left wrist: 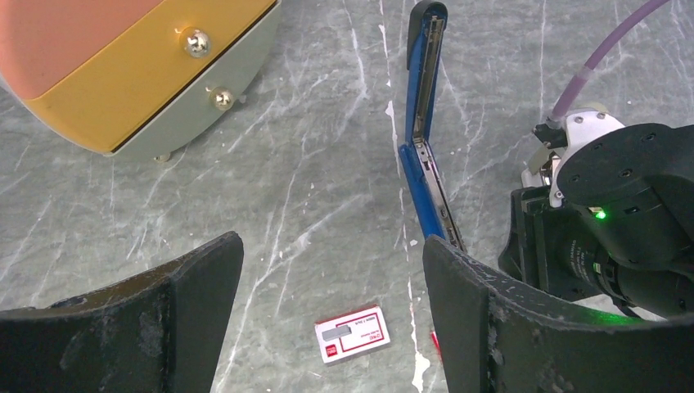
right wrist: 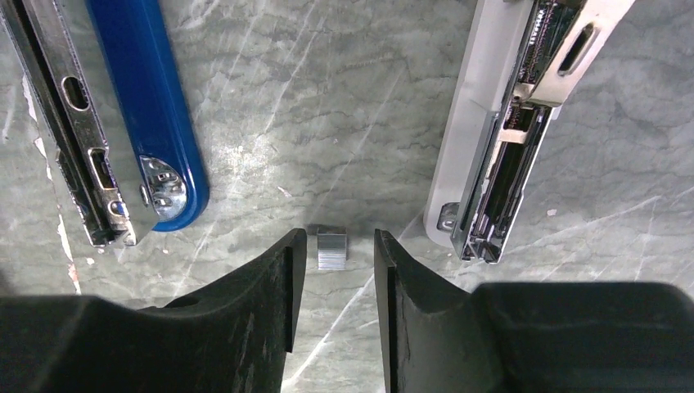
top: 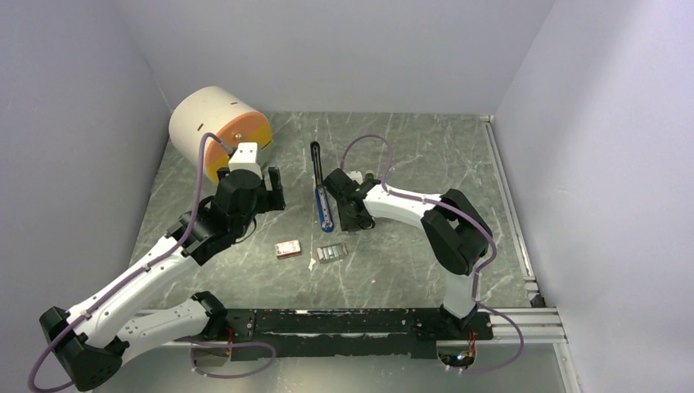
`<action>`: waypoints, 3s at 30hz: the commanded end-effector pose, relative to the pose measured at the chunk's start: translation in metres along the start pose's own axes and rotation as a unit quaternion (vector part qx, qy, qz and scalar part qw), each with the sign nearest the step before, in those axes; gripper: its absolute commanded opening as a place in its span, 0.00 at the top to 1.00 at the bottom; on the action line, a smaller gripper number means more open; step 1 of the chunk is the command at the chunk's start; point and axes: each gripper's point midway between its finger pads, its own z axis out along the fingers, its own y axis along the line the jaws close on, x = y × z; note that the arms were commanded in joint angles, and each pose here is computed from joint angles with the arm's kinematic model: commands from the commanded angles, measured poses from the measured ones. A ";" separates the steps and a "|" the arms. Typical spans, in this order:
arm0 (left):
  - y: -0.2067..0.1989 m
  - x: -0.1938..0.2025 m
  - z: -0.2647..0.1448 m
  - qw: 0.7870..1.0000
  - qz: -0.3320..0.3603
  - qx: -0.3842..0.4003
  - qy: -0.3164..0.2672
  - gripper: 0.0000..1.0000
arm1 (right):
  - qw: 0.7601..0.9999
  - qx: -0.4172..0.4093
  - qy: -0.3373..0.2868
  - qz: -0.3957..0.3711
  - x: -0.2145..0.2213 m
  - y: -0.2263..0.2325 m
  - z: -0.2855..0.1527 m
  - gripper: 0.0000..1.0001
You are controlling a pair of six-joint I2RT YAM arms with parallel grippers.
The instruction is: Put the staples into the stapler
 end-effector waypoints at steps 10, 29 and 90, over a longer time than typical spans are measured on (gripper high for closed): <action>0.000 0.000 -0.002 1.000 -0.001 0.007 -0.001 0.15 | 1.000 0.013 0.010 0.019 0.007 -0.005 0.011 0.71; 0.001 0.002 -0.001 1.000 0.002 0.002 0.003 0.15 | 1.000 -0.015 0.014 0.000 0.008 0.004 0.010 0.78; 0.030 -0.020 -0.016 0.997 -0.029 -0.052 -0.050 0.15 | 0.980 -0.102 -0.161 -0.058 -0.099 0.079 -0.009 0.80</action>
